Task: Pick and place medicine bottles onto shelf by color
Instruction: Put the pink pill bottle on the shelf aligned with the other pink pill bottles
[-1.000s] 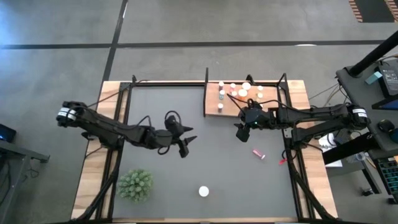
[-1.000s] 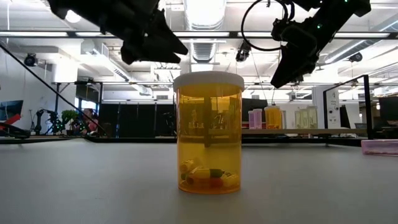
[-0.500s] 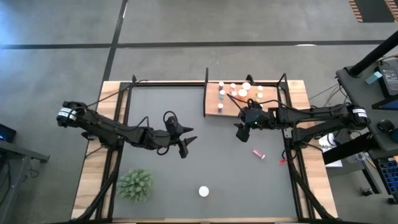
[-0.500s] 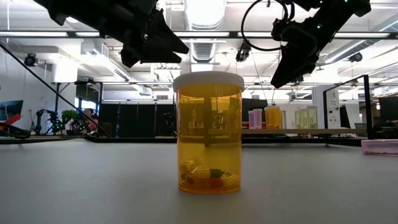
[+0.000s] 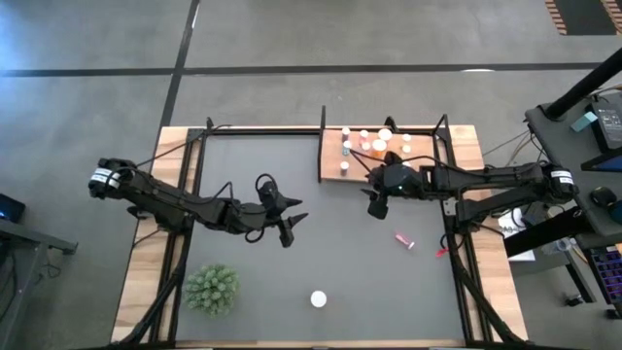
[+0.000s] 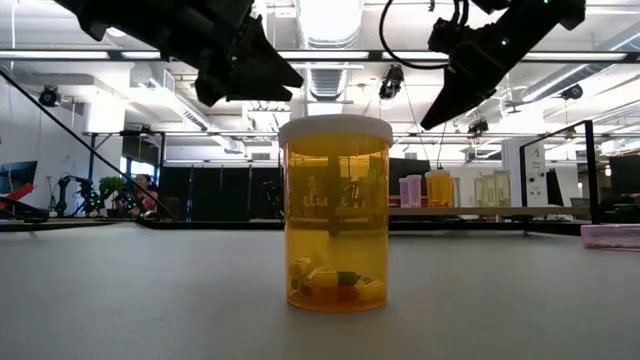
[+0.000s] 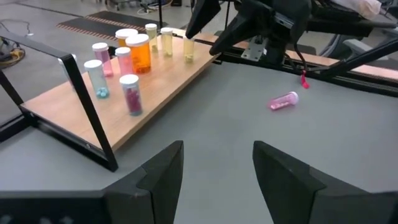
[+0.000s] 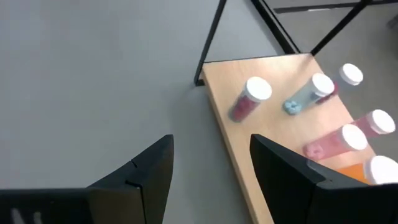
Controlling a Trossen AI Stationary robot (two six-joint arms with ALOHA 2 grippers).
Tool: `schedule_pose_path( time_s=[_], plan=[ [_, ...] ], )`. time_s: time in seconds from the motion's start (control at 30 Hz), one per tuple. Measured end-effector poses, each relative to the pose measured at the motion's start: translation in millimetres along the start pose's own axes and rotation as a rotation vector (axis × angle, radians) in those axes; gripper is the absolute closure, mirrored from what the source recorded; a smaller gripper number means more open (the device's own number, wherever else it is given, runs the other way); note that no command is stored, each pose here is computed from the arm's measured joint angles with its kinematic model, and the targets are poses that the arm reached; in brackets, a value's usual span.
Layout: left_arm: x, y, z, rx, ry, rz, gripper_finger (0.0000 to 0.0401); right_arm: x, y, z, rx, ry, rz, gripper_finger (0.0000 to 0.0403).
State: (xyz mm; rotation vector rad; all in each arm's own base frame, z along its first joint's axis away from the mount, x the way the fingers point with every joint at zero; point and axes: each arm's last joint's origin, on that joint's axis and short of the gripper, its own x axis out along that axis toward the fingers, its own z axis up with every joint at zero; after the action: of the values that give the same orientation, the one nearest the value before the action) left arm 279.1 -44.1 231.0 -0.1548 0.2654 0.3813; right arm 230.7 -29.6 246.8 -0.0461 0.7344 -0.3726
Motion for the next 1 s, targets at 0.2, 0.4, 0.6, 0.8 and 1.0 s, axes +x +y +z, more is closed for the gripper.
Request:
schedule_pose_path(
  time_s=[0.2,0.4,0.6,0.8,1.0],
  plan=[
    [0,0,0,0.014,0.000,0.001,0.0223,0,0,6,0.105,-0.062,0.004,0.0200],
    [0,0,0,0.037,0.000,0.001,0.0223,-2,2,19,0.366,-0.187,0.072,0.0200],
    [0,0,0,0.045,0.000,0.003,0.0223,-2,3,19,0.518,-0.161,0.136,0.0200],
    [1,2,1,0.057,-0.001,0.009,0.0223,-2,6,16,0.595,-0.109,0.224,0.0200],
    [1,2,1,0.057,-0.002,0.012,0.0223,-2,6,17,0.623,-0.107,0.243,0.0200]
  ],
)
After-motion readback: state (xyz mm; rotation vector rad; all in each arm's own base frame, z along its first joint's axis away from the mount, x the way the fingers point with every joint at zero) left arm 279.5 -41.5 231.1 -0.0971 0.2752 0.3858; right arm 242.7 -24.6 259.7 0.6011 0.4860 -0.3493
